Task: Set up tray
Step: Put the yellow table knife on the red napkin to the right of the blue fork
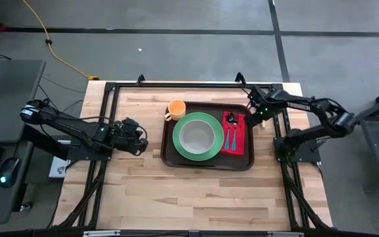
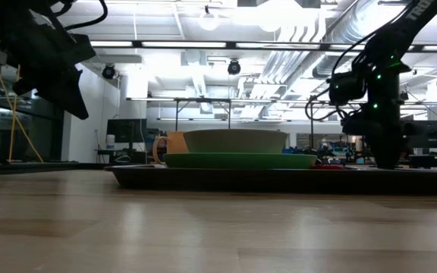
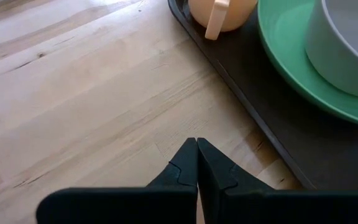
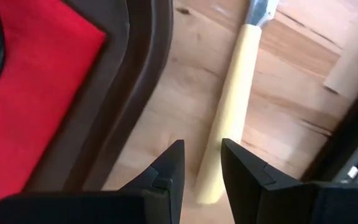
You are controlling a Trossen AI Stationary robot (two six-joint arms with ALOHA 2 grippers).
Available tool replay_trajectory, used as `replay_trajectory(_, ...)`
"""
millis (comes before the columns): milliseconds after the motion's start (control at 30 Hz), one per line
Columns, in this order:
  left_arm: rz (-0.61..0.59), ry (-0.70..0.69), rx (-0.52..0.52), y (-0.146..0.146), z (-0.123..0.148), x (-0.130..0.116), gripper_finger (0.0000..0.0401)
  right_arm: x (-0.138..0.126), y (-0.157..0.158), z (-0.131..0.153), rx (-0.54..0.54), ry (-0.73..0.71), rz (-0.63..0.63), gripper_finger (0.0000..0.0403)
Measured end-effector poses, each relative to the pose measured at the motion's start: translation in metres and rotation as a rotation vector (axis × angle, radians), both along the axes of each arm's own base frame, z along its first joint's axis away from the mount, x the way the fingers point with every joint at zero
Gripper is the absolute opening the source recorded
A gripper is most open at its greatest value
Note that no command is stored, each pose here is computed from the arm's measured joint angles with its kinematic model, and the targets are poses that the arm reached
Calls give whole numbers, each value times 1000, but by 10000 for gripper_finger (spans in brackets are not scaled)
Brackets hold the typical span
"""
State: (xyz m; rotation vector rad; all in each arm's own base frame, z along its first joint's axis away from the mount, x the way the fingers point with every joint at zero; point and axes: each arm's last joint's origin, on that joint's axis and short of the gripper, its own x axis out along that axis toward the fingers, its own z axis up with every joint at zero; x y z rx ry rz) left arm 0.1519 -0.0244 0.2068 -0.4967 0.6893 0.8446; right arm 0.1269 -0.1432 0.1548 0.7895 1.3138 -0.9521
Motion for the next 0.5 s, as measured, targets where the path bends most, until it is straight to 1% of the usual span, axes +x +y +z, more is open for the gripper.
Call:
replay_trajectory(267,0,1,0,0,0,0,31,3,-5,-8,-2,54,-13,83)
replay_trajectory(367,0,1,0,0,0,0,31,4,-6,-4,-7,40,-12,83)
replay_trajectory(500,0,2,0,0,0,0,31,9,-12,7,-49,19,10,83)
